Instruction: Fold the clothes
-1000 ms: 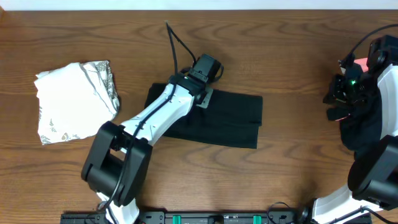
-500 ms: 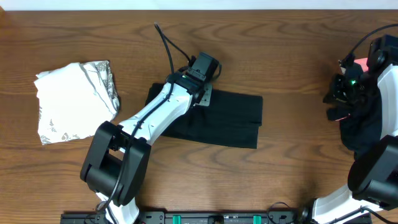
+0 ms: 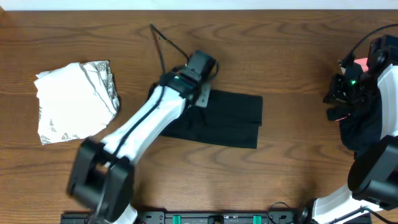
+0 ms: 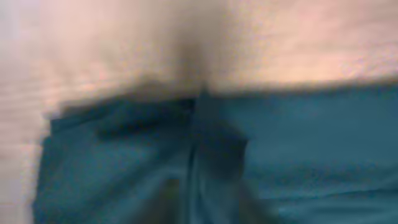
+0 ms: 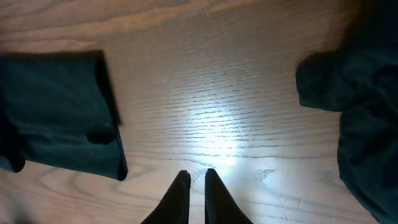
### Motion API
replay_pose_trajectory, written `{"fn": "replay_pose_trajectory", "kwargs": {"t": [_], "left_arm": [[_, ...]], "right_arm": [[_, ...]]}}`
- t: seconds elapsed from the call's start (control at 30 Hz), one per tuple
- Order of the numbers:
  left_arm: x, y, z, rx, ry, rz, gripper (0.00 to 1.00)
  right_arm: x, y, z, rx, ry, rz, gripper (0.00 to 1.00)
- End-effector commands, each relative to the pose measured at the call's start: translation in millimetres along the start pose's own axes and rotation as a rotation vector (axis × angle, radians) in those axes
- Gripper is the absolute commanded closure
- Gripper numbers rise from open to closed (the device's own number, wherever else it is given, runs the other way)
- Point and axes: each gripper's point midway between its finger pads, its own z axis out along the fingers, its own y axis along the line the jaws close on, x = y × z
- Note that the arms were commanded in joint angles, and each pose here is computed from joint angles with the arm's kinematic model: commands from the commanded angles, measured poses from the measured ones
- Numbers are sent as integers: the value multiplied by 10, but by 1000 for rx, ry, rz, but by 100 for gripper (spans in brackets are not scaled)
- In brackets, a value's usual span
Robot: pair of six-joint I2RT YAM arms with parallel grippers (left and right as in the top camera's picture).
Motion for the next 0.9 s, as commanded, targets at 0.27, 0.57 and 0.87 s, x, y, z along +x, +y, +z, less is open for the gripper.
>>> {"fn": "replay_pose_trajectory", "kwargs": {"t": [0.27,0.57,0.87], "left_arm": [[-444,-106,-300,447,-54,-309,91],[24,-475,272,734,245,-374,93],[633,-597,916,780,500,-470,94]], "right_arm": [[-13,39,-78,-9,-26,0,91],[-6,41,-77,-9,-23,1,91],[-1,39,-77,-9,-21,2,91]]}}
